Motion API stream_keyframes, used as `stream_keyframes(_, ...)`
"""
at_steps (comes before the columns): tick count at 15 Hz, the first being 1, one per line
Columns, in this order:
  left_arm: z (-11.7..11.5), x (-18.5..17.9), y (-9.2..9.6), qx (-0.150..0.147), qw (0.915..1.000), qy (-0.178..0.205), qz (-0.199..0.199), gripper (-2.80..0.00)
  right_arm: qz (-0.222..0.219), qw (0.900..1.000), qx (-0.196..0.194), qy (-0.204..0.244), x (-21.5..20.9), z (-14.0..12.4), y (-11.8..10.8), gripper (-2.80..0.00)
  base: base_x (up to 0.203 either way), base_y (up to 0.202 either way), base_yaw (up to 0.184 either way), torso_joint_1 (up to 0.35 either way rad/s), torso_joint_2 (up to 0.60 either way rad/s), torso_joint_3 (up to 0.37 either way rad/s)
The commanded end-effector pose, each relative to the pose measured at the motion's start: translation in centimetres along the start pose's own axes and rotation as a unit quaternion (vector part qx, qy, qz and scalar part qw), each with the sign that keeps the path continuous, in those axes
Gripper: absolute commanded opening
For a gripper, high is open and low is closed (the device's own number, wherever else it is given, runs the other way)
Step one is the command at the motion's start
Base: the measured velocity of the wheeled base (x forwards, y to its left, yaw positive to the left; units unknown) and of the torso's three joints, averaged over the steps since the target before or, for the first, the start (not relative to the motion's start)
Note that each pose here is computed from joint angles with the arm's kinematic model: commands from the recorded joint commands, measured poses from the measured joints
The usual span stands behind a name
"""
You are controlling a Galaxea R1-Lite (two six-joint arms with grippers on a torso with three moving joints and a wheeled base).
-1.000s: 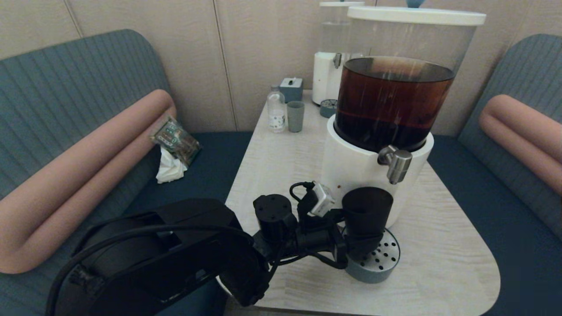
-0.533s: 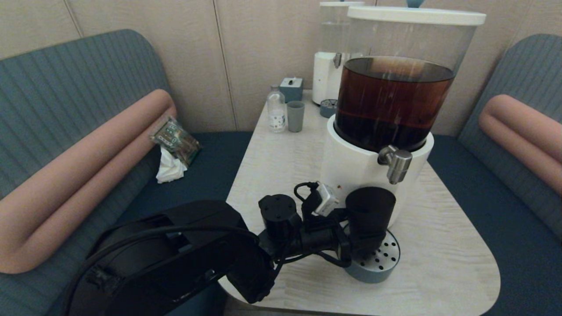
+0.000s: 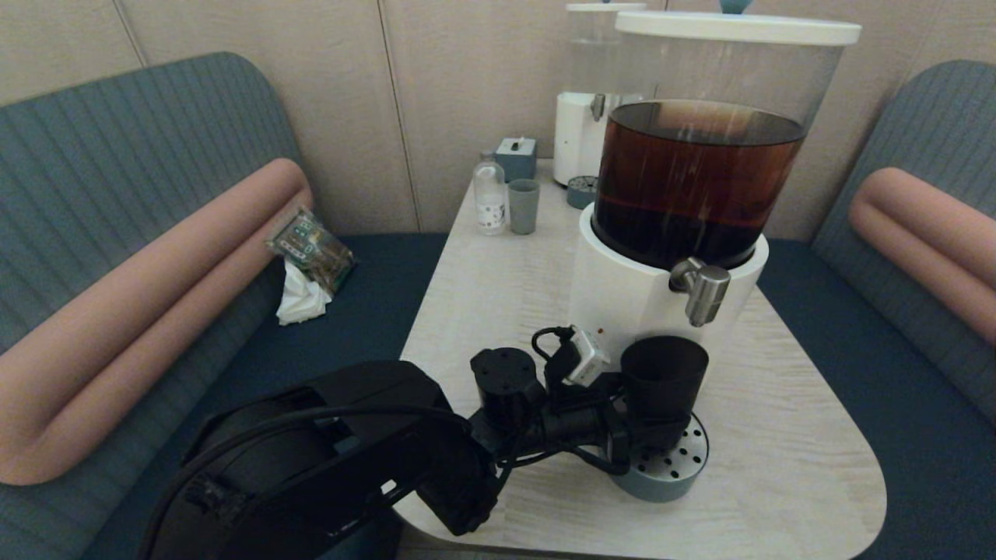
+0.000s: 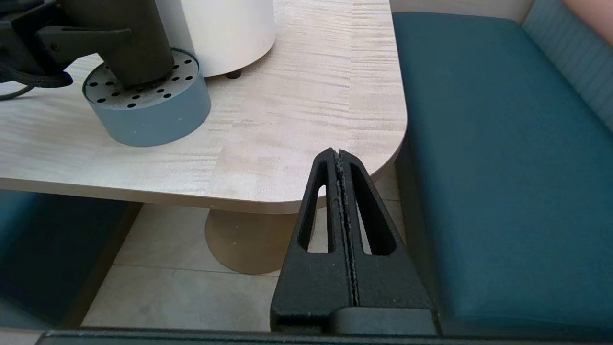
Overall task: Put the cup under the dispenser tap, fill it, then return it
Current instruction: Place it under the water dispenser
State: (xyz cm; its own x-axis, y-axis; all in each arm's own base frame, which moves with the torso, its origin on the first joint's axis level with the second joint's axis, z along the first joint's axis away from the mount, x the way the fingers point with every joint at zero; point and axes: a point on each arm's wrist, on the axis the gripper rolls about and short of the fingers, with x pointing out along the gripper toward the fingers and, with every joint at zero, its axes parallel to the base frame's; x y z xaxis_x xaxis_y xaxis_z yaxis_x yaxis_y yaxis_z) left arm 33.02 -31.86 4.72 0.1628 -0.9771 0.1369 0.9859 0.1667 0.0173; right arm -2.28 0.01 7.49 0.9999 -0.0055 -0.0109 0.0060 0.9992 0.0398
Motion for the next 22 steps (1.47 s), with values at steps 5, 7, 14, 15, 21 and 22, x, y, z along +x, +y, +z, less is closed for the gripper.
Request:
stream_keyframes(5, -0.2, -0.4, -0.3, 0.001, 1.0000, 0.005, -0.001, -2.80, 0.000, 1.000, 0.000, 0.001, 0.0, 0.0, 0.0, -2.80, 0.000, 0.000, 0.000, 0.000, 0.00, 0.000)
stream_keyframes(7, -0.2, -0.5, -0.4, 0.005, 1.0000, 0.006, -0.001, -2.80, 0.000, 1.000, 0.000, 0.000, 0.0, 0.0, 0.0, -2.80, 0.000, 0.000, 0.000, 0.000, 0.00, 0.000)
stream_keyframes(14, -0.1, -0.7, -0.6, 0.004, 1.0000, 0.009, 0.000, -2.80, 0.000, 1.000, 0.000, 0.000, 0.0, 0.0, 0.0, -2.80, 0.000, 0.000, 0.000, 0.000, 0.00, 0.000)
stream_keyframes(15, -0.1, -0.8, -0.7, 0.003, 0.9999, 0.010, 0.000, -2.80, 0.000, 1.000, 0.000, 0.001, 0.0, 0.0, 0.0, -2.80, 0.000, 0.000, 0.000, 0.000, 0.00, 0.000)
stream_keyframes(21, 0.4, -1.2, -1.0, 0.004, 0.9999, 0.012, 0.001, -2.80, 0.000, 1.000, 0.000, 0.001, 0.0, 0.0, 0.0, -2.80, 0.000, 0.000, 0.000, 0.000, 0.00, 0.000)
stream_keyframes(22, 0.4, -1.2, -1.0, 0.005, 0.9999, 0.012, 0.000, -2.80, 0.000, 1.000, 0.000, 0.000, 0.0, 0.0, 0.0, -2.80, 0.000, 0.000, 0.000, 0.000, 0.00, 0.000)
